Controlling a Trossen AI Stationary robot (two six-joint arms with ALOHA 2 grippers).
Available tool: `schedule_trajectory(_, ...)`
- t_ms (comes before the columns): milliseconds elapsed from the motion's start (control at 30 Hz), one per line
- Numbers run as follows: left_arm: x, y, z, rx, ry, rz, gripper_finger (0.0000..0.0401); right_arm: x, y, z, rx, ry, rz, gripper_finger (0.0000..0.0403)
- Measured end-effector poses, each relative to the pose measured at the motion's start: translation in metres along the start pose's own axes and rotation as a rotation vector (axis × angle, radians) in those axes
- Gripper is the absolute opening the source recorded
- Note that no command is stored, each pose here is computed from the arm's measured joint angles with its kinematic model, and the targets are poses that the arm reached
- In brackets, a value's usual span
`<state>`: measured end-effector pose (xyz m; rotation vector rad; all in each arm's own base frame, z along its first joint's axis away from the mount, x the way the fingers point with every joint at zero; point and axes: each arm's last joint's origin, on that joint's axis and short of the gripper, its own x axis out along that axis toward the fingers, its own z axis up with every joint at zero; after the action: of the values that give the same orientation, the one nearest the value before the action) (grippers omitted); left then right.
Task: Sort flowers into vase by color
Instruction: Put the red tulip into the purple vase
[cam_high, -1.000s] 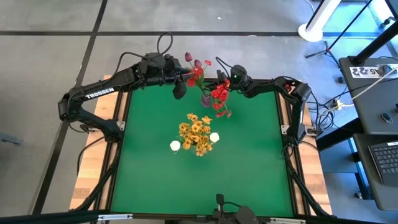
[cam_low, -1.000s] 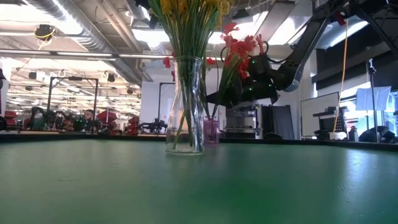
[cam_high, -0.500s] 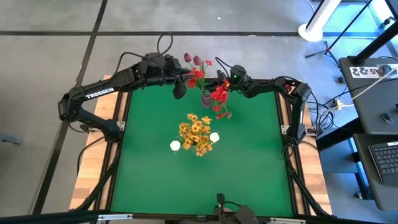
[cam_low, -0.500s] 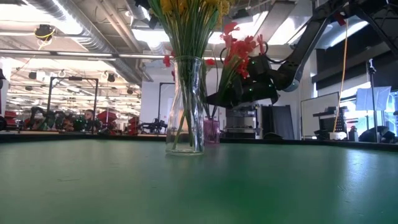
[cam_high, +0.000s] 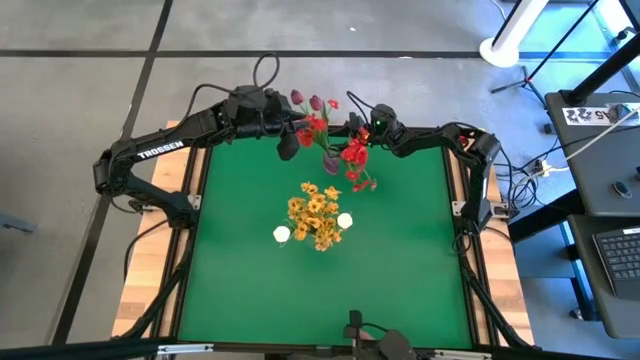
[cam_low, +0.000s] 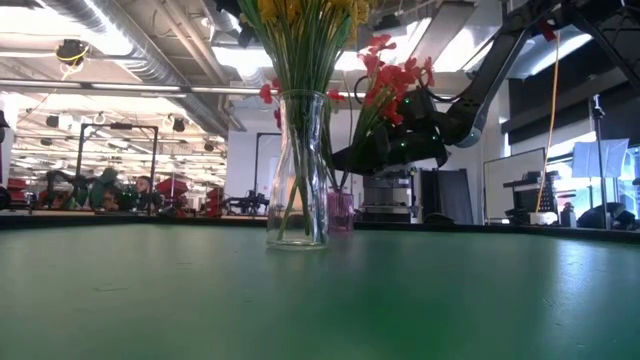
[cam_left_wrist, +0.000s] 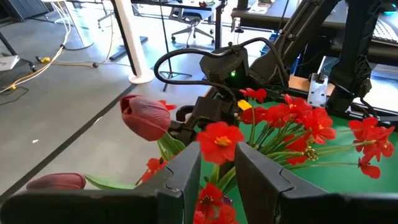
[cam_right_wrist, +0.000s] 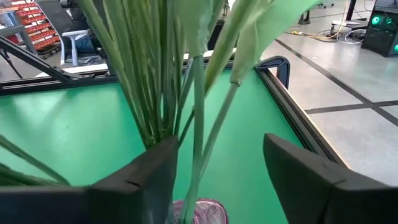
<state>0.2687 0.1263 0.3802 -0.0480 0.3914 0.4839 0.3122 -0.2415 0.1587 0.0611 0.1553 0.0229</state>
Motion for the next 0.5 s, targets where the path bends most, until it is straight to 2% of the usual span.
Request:
schedule_trajectory(267, 0.0, 0.0, -0.002, 0.002, 0.02, -0.001, 0.0095, -0.003, -0.002, 0.002, 0.023, 0.003, -0.006, 0.0257)
schedule_trajectory(500, 0.0, 0.0, -0.003, 0.005, 0.033, -0.001, 0.0095, -0.023, -0.003, 0.026, 0.049, 0.027, -0.039, 0.0257)
